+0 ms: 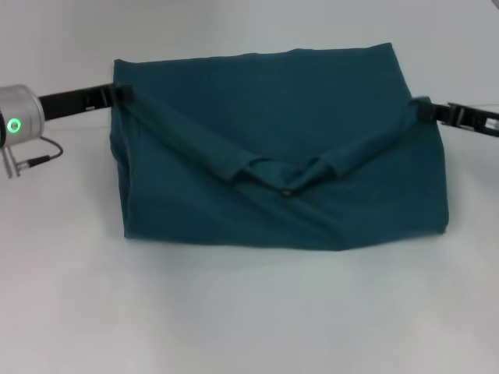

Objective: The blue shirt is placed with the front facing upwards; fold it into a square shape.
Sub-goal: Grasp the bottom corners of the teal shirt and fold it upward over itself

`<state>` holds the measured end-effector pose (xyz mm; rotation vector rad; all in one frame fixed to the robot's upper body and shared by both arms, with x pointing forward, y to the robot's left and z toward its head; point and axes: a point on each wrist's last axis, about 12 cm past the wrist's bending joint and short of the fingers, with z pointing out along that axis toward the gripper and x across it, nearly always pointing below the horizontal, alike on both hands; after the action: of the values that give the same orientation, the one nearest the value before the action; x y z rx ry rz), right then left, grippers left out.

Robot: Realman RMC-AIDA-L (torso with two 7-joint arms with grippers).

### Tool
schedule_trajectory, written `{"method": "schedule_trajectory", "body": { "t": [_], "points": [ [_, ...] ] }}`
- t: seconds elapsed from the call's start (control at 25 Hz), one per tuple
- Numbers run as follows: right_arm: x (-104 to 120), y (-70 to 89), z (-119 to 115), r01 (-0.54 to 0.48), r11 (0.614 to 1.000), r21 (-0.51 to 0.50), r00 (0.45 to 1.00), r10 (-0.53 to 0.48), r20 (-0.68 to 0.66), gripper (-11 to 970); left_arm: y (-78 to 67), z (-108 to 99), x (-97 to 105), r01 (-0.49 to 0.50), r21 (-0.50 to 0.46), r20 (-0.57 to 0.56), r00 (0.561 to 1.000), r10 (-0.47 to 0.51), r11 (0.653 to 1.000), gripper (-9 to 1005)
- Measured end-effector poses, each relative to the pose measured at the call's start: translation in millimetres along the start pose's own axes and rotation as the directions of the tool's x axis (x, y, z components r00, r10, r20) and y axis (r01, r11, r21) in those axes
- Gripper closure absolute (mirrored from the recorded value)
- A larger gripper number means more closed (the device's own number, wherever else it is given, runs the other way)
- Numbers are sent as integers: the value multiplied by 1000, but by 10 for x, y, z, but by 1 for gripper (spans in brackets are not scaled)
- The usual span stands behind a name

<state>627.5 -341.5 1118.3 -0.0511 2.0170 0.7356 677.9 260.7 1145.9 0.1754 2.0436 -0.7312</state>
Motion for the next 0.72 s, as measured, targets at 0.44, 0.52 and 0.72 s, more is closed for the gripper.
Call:
{"method": "schedule_trajectory", "body": {
  "t": [0.44, 0.52, 0.72],
  "points": [
    [-485, 44, 182, 69, 994, 84, 998, -70, 7, 927, -66, 119, -304, -19, -65, 104, 994, 26, 998, 977],
    [-500, 24, 196, 65, 992, 108, 998, -67, 9, 927, -64, 141, -296, -13, -77, 122, 992, 23, 997, 977],
    [-365, 11, 287, 40, 990, 132, 999, -39, -13, 927, -73, 241, -103, 2, -107, 127, 992, 11, 994, 971]
  ]
}}
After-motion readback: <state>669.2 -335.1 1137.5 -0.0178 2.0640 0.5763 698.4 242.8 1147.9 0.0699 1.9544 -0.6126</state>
